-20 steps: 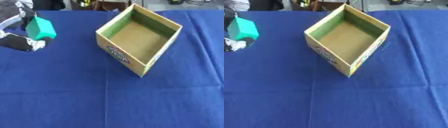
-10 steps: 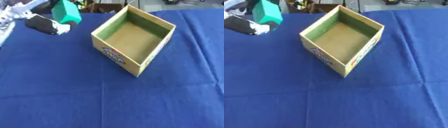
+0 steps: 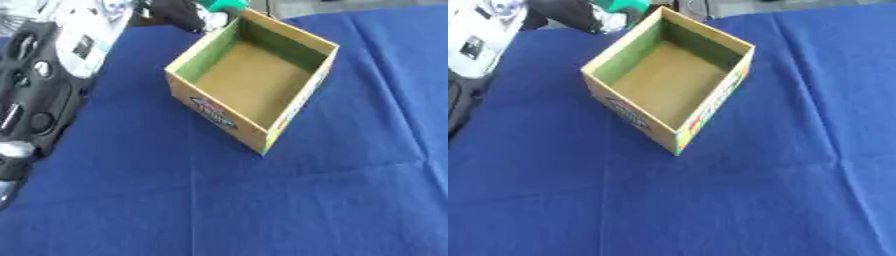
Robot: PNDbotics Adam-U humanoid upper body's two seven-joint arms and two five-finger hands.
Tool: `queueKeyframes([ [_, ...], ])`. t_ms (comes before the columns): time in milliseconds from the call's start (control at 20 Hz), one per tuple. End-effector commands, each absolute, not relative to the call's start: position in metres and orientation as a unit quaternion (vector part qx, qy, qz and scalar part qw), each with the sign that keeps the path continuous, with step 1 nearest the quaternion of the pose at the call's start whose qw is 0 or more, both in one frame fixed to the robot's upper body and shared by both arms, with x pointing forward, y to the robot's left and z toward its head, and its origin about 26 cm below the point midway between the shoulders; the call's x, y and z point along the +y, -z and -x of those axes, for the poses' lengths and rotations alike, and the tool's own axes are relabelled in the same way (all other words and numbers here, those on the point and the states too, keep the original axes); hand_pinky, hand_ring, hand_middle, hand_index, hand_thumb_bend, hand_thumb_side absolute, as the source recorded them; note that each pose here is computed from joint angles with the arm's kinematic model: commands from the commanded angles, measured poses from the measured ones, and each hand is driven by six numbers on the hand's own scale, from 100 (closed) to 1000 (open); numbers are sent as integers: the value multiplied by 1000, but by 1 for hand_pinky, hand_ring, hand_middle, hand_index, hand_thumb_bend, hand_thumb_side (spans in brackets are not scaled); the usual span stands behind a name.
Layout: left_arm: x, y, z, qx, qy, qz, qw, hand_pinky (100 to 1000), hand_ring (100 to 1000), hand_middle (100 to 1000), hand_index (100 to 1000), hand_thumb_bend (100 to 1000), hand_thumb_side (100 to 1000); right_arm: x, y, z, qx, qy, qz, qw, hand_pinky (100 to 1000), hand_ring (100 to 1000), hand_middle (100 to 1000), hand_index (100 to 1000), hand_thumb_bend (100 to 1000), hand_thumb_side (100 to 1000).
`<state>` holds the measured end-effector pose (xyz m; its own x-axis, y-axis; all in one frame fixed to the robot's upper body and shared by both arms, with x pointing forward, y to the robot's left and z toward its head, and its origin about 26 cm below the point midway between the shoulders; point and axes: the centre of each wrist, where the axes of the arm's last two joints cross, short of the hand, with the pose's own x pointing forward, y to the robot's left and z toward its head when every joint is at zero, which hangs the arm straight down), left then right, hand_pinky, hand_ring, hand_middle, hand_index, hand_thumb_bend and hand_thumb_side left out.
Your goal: Pick up objects on the table and place them in the box.
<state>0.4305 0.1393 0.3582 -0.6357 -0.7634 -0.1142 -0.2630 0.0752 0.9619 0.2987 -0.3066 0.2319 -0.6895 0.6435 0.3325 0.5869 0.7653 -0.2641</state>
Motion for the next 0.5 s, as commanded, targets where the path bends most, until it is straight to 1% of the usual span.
queueKeyframes([
  [50, 131, -366, -439, -711, 552, -380, 212, 282, 363, 379, 552, 100, 595, -304, -245, -298, -925, -74, 325, 183, 795, 789, 533, 697, 114, 785],
  [300, 125, -347, -460, -714, 539, -385, 227, 282, 359, 372, 547, 100, 603, -298, -251, -300, -932, -76, 310, 172, 795, 790, 532, 698, 120, 788],
  [500, 119, -320, -475, -698, 552, -392, 231, 303, 389, 393, 566, 100, 604, -294, -253, -301, -936, -76, 299, 171, 796, 790, 532, 698, 122, 782],
])
